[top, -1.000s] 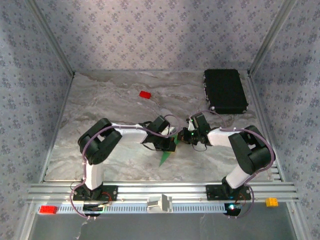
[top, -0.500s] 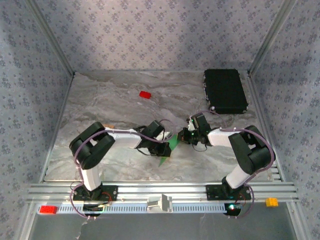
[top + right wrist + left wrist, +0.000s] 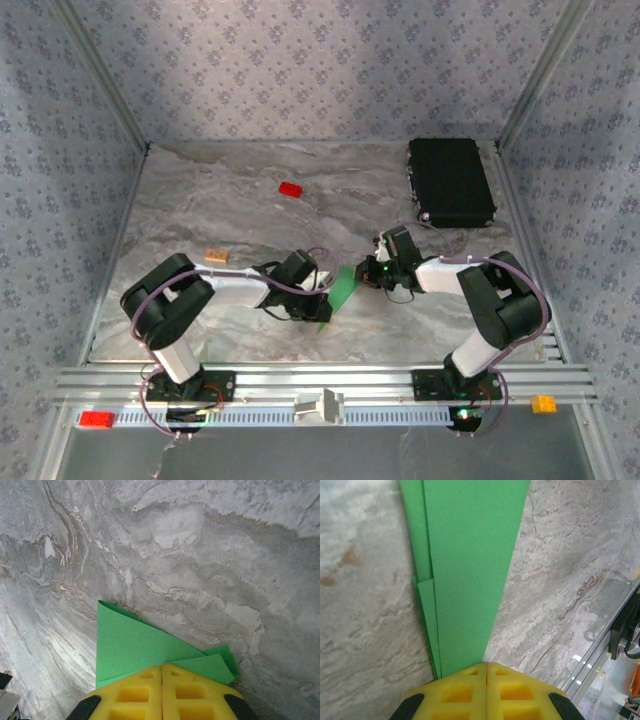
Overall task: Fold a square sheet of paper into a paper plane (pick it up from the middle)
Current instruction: Fold the wing for the fifth time at the center of the table.
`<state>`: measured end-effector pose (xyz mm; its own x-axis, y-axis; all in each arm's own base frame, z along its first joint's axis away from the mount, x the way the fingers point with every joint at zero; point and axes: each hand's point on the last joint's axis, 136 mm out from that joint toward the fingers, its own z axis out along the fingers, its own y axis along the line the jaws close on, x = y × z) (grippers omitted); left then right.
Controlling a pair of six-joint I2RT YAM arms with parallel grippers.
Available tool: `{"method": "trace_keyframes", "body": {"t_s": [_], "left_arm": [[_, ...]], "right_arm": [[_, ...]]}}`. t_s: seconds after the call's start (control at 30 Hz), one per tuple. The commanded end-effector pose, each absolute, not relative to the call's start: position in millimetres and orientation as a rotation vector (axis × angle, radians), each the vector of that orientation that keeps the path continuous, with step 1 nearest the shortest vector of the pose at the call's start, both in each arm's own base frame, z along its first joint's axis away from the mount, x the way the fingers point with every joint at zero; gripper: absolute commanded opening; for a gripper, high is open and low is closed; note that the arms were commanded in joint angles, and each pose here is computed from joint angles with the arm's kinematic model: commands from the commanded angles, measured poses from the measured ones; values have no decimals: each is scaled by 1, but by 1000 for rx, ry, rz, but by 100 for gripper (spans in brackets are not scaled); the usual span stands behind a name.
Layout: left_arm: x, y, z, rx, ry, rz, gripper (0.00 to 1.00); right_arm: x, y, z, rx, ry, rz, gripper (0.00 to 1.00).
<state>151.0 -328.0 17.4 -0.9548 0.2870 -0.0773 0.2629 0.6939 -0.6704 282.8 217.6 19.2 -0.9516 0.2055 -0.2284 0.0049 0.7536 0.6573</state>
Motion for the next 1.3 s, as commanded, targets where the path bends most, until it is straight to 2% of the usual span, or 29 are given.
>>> {"method": "trace_keyframes", "body": {"t_s": [0.0, 0.17, 0.43, 0.57, 0.73, 0.93, 1.1, 1.27], "left_arm": [[129, -304, 4, -407, -2840, 986, 6], [138, -311, 32, -454, -2886, 1089, 6], [182, -334, 74, -502, -2942, 1282, 10], [197, -354, 70, -523, -2913, 1296, 11], [209, -356, 41, -498, -2908, 1183, 10], [203, -343, 11, -414, -2904, 1087, 3], [197, -333, -1, -342, -2916, 1050, 2], [197, -332, -4, -307, -2918, 1044, 2]], "right_arm": [[269, 196, -6, 260, 2758, 866, 7], [274, 202, 3, 227, 2729, 906, 8], [278, 202, 12, 192, 2722, 886, 9], [276, 201, 9, 213, 2721, 891, 9], [276, 201, 11, 213, 2715, 897, 9], [282, 210, 38, 174, 2662, 962, 10], [289, 215, 63, 153, 2591, 988, 10], [285, 229, 45, 152, 2628, 1021, 9]]}}
